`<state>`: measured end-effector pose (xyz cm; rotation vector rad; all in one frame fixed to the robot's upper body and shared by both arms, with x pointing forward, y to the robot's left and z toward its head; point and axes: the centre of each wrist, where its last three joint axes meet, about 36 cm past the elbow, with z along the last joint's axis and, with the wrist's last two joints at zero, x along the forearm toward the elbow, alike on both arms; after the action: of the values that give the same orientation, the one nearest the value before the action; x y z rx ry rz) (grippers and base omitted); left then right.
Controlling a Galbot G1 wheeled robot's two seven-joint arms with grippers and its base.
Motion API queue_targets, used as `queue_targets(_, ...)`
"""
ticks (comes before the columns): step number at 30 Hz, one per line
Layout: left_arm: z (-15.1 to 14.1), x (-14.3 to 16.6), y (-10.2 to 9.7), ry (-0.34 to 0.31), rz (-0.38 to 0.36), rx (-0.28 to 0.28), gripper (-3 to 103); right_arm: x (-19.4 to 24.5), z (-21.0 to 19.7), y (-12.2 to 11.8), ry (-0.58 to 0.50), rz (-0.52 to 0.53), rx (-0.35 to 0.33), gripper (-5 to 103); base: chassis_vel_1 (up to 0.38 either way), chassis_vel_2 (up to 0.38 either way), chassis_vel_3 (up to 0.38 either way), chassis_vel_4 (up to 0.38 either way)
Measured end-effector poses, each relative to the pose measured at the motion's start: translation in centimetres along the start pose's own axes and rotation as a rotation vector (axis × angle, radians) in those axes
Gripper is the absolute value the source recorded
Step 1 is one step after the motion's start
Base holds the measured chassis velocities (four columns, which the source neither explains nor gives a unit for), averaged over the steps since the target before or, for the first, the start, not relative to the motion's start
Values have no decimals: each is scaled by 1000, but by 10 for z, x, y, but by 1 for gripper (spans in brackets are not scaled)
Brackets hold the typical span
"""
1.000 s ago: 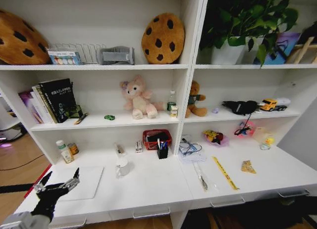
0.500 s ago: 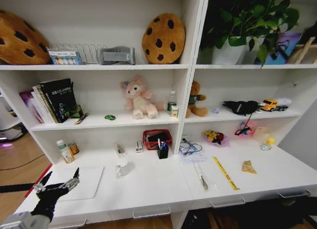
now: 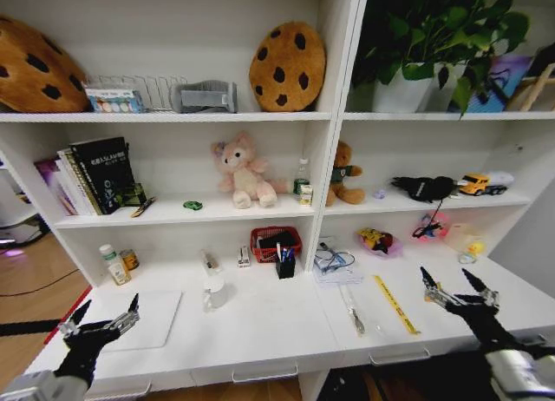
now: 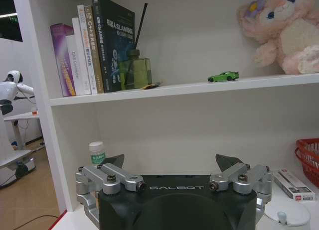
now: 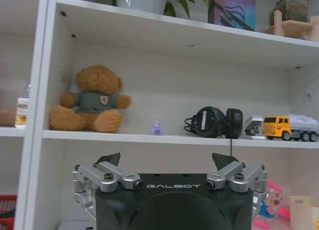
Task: Organize the objects on the table.
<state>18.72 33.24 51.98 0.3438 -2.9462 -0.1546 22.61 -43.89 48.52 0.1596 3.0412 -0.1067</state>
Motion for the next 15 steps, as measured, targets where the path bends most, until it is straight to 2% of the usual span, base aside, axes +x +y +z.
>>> queue_targets(5,0,0,0,0,0,0,100,-5,9,-8,16,11,8,100,-123,-120,116,120)
queue_targets(15,0,0,0,0,0,0,100,-14,29,-19,41,47,17,100,-221,-218,215,231)
